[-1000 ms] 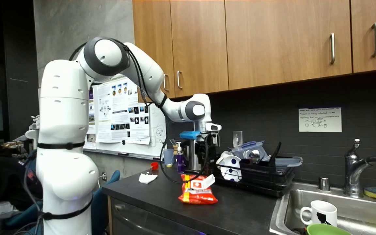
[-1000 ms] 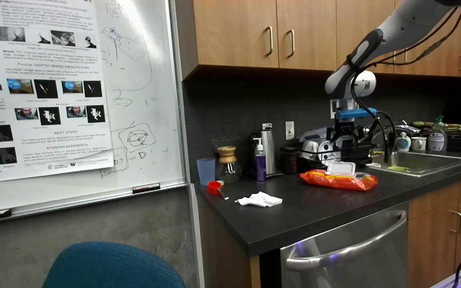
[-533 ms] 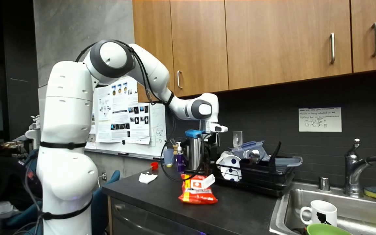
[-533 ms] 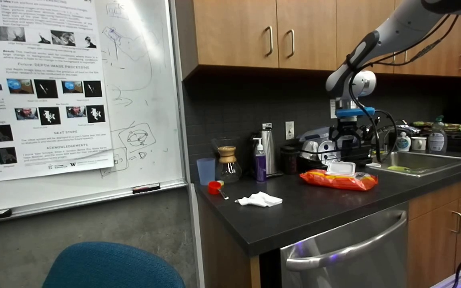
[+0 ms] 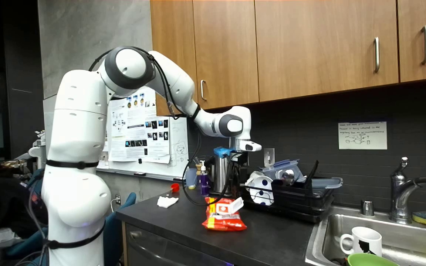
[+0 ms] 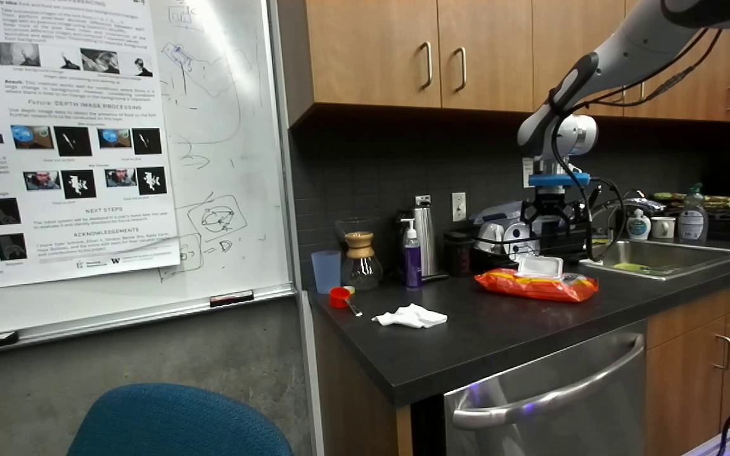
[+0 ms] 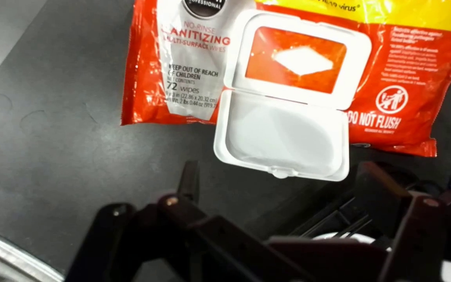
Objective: Close the open wet wipes packet
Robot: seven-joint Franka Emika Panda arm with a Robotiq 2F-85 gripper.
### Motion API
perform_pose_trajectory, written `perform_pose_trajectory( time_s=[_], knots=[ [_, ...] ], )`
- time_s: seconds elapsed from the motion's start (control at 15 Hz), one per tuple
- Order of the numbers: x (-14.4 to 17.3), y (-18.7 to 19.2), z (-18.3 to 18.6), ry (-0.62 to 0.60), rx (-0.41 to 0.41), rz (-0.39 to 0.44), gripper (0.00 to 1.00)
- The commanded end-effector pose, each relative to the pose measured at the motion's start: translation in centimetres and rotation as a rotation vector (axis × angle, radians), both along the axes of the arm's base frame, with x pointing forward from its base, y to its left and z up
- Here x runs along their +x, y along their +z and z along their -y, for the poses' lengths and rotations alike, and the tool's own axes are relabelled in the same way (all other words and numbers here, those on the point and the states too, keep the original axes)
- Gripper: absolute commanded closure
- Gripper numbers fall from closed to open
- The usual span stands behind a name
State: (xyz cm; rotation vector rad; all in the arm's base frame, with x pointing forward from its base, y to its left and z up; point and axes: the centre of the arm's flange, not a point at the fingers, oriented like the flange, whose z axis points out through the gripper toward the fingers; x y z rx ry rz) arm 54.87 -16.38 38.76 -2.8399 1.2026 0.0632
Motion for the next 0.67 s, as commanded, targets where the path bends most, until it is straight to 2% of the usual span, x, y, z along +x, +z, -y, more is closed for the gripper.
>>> perform_pose_trajectory(
  time_s=[0.0,0.6],
  knots=[
    [0.3,-0.2,0.1,0.000,-0.002,-0.003,0.00],
    [1.8,-1.8,2.1,-0.040,0.001,-0.040,0.00]
  ],
)
